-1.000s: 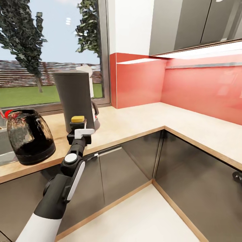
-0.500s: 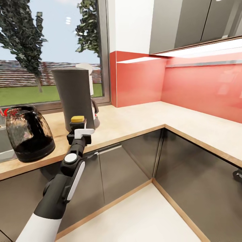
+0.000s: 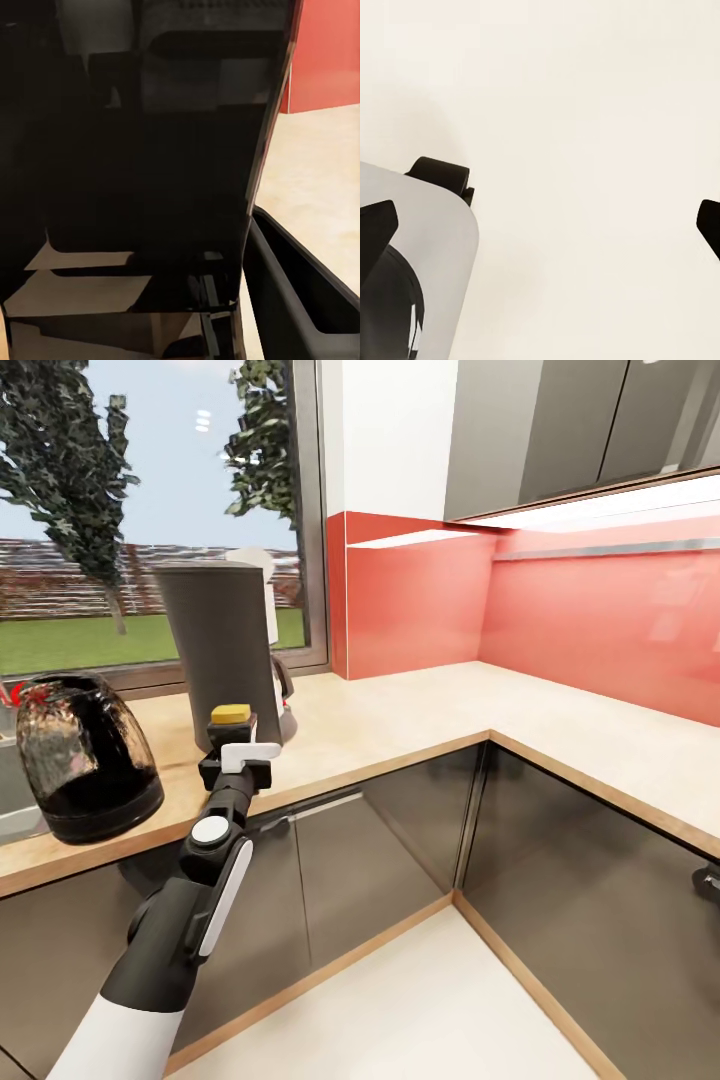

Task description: Set up a coffee station on the kitchen countertop: keep the coffee maker on the countertop, move the bottle of coffee from the kitchen shelf to the counter next to the coffee maker, place a paper coffee filter on top of the coffee maker, put the saucer next to the coffee maker with the coffee cup on the saucer, and place the electric kettle next to the coffee maker.

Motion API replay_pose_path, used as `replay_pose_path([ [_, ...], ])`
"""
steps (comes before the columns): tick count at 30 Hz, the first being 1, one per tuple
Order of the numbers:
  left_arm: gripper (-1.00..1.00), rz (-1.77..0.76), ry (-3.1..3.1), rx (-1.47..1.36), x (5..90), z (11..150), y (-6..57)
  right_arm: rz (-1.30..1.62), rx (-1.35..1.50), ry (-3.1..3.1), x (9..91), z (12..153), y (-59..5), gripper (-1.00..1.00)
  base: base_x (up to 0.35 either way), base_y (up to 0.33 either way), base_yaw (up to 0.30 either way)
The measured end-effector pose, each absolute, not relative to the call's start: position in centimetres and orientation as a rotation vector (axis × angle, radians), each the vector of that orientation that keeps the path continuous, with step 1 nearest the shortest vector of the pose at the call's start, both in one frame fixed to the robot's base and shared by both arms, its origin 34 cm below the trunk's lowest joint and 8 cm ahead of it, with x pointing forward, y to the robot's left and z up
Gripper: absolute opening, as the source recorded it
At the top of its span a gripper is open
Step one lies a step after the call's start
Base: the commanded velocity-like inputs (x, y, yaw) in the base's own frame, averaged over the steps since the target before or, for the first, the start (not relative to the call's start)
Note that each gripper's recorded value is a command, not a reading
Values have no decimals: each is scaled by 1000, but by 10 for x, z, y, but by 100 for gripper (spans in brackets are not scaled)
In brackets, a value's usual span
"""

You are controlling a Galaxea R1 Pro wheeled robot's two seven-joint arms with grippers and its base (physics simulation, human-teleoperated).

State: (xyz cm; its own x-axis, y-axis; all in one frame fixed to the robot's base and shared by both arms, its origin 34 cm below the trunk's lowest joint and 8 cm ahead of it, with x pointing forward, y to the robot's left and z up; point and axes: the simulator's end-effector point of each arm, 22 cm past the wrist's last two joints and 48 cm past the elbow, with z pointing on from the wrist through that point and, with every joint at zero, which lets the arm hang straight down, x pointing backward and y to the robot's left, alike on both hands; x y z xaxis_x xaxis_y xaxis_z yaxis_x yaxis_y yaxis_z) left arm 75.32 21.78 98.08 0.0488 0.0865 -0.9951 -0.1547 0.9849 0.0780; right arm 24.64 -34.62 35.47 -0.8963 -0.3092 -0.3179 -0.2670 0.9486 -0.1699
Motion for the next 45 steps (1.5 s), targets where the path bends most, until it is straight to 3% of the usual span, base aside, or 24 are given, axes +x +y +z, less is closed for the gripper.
replay_pose_path([
  [45, -100, 188, 1500, -53, 750, 971, 218, -173, -421, 2756, 244, 341, -346, 100, 9, 0, 0],
])
